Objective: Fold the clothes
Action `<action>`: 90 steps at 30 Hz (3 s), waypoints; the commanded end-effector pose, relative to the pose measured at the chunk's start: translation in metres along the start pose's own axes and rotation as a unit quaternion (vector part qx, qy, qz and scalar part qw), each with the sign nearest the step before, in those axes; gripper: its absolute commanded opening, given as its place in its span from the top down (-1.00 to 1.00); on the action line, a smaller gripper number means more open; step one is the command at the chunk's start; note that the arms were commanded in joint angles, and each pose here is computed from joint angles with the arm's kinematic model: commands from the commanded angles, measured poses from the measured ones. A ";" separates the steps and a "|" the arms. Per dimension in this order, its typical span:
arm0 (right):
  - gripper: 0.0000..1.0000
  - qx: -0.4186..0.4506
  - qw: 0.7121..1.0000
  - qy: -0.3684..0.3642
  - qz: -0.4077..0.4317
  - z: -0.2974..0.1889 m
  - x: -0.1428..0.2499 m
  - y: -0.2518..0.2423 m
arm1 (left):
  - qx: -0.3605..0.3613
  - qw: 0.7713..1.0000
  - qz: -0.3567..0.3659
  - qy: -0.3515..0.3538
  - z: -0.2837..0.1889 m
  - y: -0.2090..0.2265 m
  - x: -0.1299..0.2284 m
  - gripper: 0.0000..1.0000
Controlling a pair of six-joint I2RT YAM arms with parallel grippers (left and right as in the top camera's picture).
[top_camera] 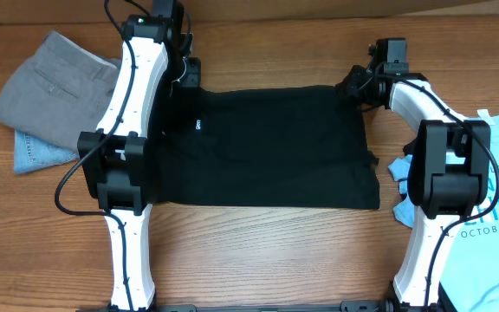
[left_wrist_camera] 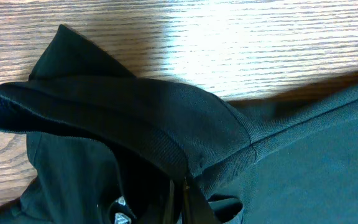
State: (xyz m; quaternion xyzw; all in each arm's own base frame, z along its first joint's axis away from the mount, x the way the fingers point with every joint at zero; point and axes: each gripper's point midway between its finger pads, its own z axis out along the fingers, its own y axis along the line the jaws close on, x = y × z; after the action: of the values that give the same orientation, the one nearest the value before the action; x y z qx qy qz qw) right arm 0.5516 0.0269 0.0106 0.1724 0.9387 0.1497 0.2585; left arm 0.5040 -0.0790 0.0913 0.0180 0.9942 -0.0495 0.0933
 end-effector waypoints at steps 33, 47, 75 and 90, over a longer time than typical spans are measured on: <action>0.92 0.042 0.999 -0.016 -0.005 -0.056 -0.021 -0.009 | 0.000 1.000 0.009 -0.028 -0.022 -0.003 -0.010 0.92; 0.92 0.031 0.999 -0.017 -0.022 -0.069 -0.026 -0.009 | -0.002 1.000 0.008 -0.013 -0.023 -0.002 -0.002 0.91; 0.92 0.090 0.984 0.151 0.002 -0.161 0.059 -0.020 | -0.014 0.993 -0.006 0.115 -0.088 0.001 0.087 0.88; 0.92 0.120 0.964 0.235 0.017 -0.171 0.104 -0.035 | -0.051 0.965 0.010 0.255 -0.059 0.007 0.173 0.91</action>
State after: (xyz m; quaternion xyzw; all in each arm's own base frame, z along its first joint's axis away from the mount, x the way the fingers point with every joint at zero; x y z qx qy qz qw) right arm 0.3764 0.0062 0.0960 0.1758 0.9811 0.0795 0.0169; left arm 0.3306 -0.0633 0.0913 0.0218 0.9811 -0.0059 -0.1920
